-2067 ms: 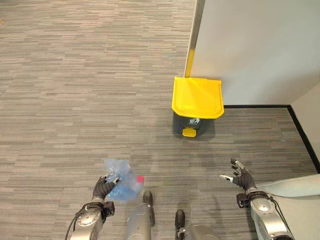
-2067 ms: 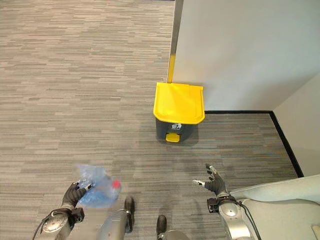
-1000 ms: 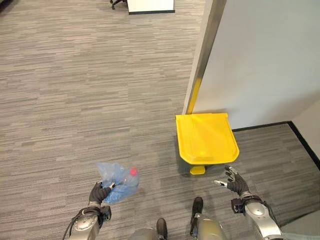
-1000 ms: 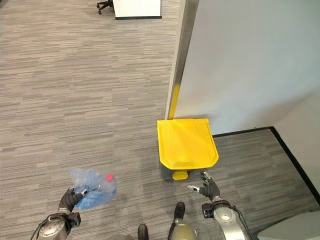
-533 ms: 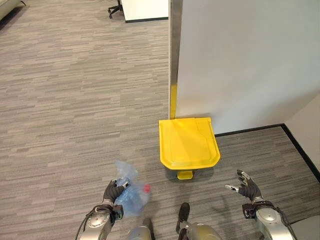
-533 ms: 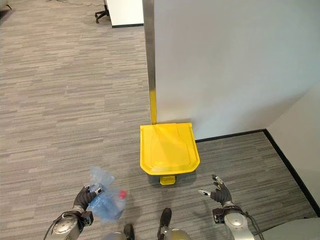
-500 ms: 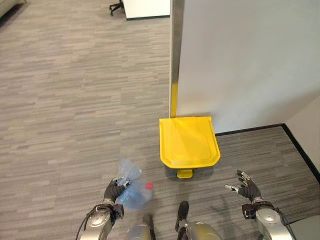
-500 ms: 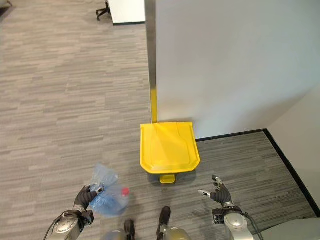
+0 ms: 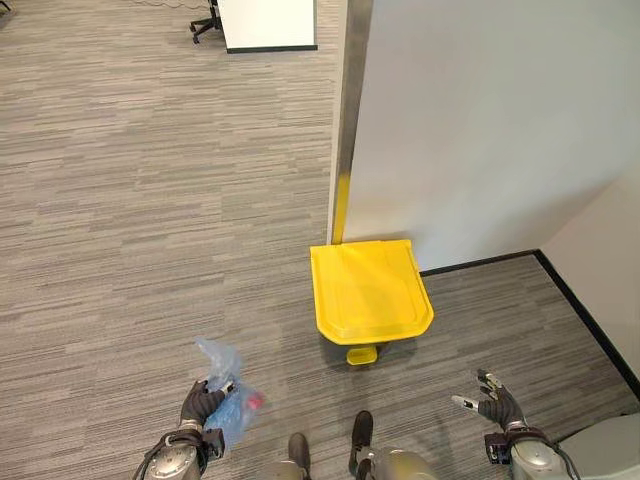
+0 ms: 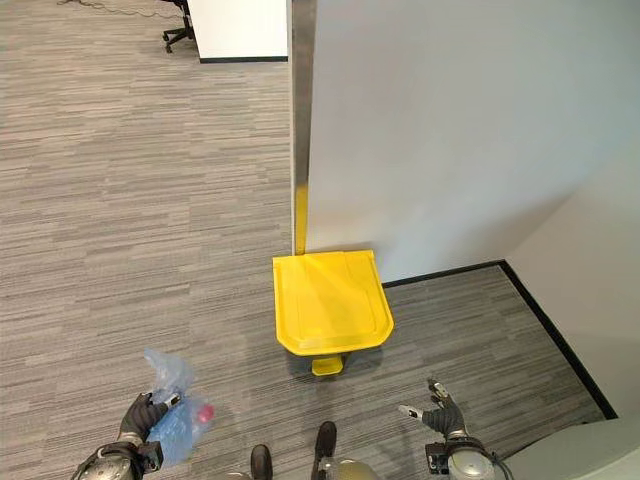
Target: Gather garbage on tea table into small bin, then transfer packed bag to large trash can.
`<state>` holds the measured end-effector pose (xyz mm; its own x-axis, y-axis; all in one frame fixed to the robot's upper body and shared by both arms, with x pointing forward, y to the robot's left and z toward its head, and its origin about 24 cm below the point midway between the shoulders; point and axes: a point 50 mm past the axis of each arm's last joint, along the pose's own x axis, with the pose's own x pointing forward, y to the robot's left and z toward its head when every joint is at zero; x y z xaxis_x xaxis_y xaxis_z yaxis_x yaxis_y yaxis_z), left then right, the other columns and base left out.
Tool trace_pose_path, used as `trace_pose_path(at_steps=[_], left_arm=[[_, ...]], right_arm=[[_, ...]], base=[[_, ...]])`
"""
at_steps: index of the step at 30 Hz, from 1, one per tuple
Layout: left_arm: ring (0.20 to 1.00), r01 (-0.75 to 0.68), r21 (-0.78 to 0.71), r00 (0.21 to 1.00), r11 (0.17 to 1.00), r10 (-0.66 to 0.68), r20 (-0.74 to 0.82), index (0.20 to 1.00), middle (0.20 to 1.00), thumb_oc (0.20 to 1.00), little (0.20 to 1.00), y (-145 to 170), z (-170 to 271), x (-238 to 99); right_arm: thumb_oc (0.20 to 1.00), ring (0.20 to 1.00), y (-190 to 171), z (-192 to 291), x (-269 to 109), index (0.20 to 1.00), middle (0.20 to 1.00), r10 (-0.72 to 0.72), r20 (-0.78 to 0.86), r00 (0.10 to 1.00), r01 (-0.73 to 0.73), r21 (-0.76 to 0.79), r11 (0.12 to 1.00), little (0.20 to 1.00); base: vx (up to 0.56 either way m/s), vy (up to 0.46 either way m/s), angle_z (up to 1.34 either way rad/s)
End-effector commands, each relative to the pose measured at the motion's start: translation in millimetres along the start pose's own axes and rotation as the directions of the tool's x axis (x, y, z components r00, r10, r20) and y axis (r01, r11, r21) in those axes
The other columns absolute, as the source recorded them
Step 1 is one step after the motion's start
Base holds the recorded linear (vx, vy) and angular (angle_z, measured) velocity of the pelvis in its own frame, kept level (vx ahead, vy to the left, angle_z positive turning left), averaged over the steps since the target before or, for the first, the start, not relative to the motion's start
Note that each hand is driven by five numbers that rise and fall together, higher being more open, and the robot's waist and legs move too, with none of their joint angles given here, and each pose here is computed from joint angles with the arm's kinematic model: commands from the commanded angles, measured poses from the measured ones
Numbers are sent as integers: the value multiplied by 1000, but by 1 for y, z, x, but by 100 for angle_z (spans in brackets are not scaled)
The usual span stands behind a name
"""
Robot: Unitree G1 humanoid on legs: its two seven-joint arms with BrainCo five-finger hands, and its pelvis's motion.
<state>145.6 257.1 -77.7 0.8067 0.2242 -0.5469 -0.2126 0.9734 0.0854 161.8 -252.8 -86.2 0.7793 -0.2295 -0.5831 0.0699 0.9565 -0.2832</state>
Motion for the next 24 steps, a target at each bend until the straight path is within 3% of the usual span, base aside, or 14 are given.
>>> trace_pose_path(at_steps=[1, 14, 24], left_arm=[[200, -25, 52, 986, 998, 16, 166, 200, 200, 200, 200, 12, 39, 6], [200, -34, 43, 979, 998, 25, 204, 200, 200, 200, 200, 12, 51, 12], [200, -5, 49, 977, 999, -5, 214, 200, 200, 200, 200, 2, 54, 16]], right_arm=[[1000, 1000, -2, 30, 11, 1000, 1000, -14, 102, 995, 11, 22, 1000, 1000], [1000, 1000, -5, 41, 15, 1000, 1000, -38, 138, 990, 31, 53, 998, 1000], [1000, 1000, -17, 32, 12, 1000, 1000, -80, 110, 991, 73, 68, 995, 1000]], base=[[28, 56, -7], [109, 79, -2], [276, -72, 45]])
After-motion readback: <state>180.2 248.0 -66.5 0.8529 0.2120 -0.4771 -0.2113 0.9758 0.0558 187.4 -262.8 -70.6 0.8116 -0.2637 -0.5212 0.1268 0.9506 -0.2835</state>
